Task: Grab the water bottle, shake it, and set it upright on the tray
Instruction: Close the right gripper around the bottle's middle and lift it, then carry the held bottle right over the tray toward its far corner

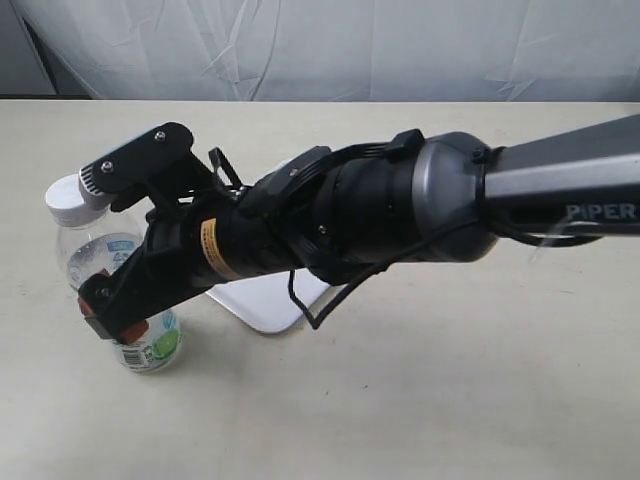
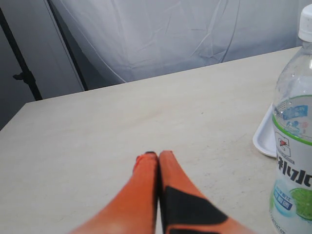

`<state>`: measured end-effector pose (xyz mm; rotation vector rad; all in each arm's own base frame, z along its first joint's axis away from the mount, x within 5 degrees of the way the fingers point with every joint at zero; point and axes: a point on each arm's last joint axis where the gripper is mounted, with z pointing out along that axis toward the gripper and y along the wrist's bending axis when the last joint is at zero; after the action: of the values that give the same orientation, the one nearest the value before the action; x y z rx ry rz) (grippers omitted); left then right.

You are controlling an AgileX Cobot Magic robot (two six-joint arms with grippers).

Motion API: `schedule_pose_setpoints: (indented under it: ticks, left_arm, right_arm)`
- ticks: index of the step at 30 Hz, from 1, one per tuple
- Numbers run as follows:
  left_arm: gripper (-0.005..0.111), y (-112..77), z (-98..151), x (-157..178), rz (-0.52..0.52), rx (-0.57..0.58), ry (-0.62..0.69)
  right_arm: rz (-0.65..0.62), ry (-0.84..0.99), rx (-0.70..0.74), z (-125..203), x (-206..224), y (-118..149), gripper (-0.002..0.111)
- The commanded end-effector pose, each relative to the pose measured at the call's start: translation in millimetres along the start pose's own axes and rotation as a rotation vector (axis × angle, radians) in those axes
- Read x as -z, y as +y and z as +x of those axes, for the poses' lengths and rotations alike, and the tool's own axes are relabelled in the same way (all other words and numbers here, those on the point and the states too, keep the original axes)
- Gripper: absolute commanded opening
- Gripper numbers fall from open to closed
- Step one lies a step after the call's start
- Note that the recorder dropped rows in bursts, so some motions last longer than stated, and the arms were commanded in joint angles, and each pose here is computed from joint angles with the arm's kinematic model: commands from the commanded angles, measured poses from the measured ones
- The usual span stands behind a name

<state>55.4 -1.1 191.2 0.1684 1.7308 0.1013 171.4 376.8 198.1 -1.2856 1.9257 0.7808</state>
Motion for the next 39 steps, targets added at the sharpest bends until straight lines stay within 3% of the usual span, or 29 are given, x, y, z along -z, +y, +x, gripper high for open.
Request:
schedule_pose_setpoints:
  ticks: [1, 16, 17, 19, 20, 24, 28, 33, 39]
  left_arm:
    - [0.000, -0.2, 0.4, 0.0, 0.001, 0.007, -0.008]
    - [0.000, -0.2, 0.4, 0.0, 0.001, 0.007, -0.008]
    - [0.000, -0.2, 0.4, 0.0, 0.001, 0.007, -0.008]
    - [0.000, -0.2, 0.4, 0.0, 0.001, 0.007, -0.008]
    - [0.000, -0.2, 0.4, 0.0, 0.001, 0.007, -0.008]
    - [0.000, -0.2, 0.4, 0.0, 0.001, 0.007, -0.008]
    - [0.000, -0.2, 0.4, 0.0, 0.001, 0.007, -0.008]
    - [0.000, -0.2, 0.4, 0.0, 0.001, 0.007, -0.008]
    - [0.000, -0.2, 0.4, 0.0, 0.001, 0.007, -0.008]
  right_arm:
    - [-0.032, -0.002, -0.004, -2.3, -5.6, 1.8, 0.096]
    - [-0.052, -0.015, -0.016, -8.4, -18.3, 1.5, 0.095]
    - [-0.052, -0.010, -0.017, -6.9, -19.7, 1.3, 0.093]
    - [-0.052, 0.007, -0.020, -1.5, -25.1, 0.4, 0.070]
    - [-0.074, 0.013, -0.021, 0.1, -26.3, 2.2, 0.049]
    - [-0.114, 0.019, -0.025, 0.8, -26.4, 5.7, 0.000]
    - [-0.112, 0.003, -0.069, -3.7, -22.4, 6.3, -0.001]
    - [-0.111, -0.073, -0.034, -31.4, 11.8, 11.9, -0.001]
    - [0.027, -0.137, -0.084, -35.8, 51.2, 4.8, -0.001]
